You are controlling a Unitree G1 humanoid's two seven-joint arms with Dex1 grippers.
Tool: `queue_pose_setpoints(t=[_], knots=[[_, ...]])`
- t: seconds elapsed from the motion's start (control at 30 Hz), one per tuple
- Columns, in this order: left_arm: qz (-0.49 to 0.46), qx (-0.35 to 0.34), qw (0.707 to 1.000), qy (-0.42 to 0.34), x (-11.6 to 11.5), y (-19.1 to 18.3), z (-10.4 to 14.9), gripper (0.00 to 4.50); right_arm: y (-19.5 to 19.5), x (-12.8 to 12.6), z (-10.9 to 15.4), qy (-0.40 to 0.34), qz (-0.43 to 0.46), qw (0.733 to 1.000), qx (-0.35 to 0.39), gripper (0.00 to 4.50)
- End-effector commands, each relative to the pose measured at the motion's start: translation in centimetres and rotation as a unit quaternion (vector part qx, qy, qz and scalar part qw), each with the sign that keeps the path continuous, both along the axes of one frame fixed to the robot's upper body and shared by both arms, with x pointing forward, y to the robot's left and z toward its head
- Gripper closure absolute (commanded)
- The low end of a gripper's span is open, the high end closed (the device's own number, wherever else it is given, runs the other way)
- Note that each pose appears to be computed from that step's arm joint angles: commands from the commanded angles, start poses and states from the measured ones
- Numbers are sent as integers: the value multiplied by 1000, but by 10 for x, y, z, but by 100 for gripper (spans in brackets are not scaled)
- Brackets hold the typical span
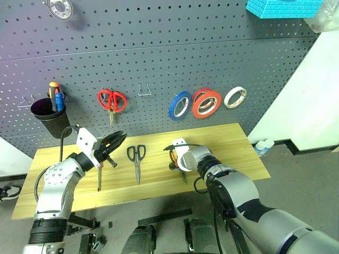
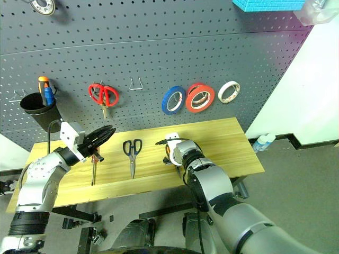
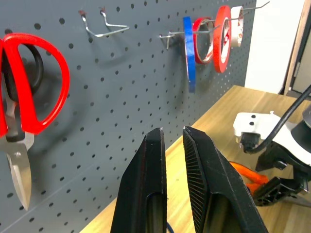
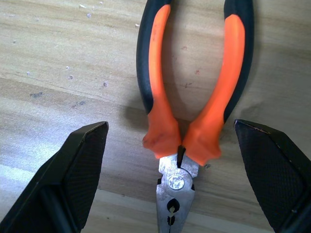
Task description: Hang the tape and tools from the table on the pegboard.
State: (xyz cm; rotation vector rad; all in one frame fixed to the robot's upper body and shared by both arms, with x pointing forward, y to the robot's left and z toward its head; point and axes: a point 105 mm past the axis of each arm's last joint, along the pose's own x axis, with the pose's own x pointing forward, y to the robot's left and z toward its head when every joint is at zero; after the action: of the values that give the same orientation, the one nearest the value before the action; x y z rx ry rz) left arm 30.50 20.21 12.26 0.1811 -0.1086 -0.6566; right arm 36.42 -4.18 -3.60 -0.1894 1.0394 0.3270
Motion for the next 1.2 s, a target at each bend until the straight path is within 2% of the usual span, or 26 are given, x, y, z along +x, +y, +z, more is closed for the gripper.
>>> queue_pose_setpoints(t=[0.03,0.27,0.37,0.47,0.53,0.57,1.07,1.2], knots=[[2,5,1000,-31,-1,1,16,386,2,3,4,-11,8,1000,-6,16],[4,5,999,-31,-1,1,16,386,0,1,0,-6,8,1000,-11,16],[5,5,999,-31,-1,2,16,386,0,-1,-1,0,5,1000,-5,70],[5,5,999,-31,-1,2,16,386,3,-1,-1,1,3,1000,3,176],[5,6,999,-31,-1,2,16,386,4,-1,0,0,4,1000,4,235],[6,6,999,-31,-1,2,16,386,4,-1,0,-1,4,1000,5,246],[4,3,1000,-30,0,1,15,386,11,1,6,-5,14,1000,11,246],[5,3,999,-32,1,1,16,386,17,9,14,-37,38,999,11,246]])
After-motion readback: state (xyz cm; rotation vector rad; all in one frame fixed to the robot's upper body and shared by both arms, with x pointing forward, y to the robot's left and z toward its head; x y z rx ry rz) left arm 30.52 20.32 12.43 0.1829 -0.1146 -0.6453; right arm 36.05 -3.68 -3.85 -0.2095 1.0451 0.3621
